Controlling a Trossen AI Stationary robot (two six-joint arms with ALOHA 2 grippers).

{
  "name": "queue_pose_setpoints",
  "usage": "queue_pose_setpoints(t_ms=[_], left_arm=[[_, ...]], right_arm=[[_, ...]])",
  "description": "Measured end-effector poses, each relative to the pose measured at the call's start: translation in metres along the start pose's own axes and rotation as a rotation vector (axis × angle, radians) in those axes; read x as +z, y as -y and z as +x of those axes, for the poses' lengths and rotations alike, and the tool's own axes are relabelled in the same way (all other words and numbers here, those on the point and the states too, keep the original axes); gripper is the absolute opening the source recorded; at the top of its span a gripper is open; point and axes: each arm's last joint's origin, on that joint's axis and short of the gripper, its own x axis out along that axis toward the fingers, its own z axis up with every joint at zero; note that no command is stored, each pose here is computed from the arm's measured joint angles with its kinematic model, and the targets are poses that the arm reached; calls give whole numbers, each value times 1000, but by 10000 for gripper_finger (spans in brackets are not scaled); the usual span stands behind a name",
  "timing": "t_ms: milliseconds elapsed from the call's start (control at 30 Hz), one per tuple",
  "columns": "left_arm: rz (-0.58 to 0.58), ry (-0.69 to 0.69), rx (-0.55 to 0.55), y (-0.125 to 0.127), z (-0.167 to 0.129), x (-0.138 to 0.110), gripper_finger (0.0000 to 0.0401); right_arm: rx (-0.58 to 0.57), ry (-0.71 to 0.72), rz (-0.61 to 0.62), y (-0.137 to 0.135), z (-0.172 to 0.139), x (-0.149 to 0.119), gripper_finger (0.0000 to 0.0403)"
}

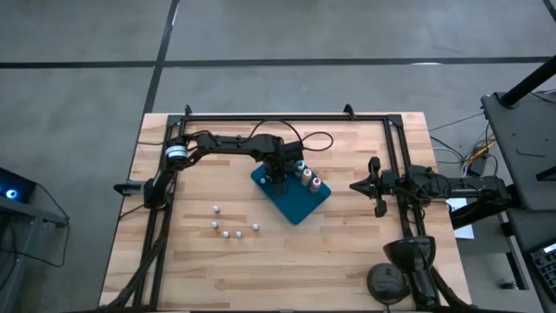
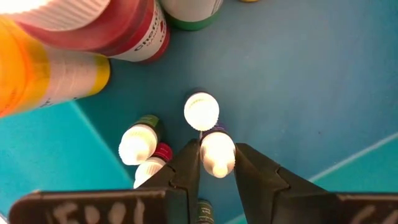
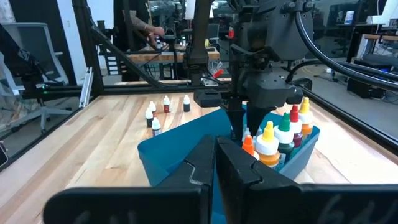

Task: Pick & Place food coloring
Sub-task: Put the blue food coloring bottle into the blue bin

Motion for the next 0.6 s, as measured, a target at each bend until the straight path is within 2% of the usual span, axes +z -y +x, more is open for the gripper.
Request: queue_pose_setpoints(t_ms=[600], left_arm=[[6,0,-1,0,0,0,77]], right_arm=[[0,0,-2,0,0,0,9]])
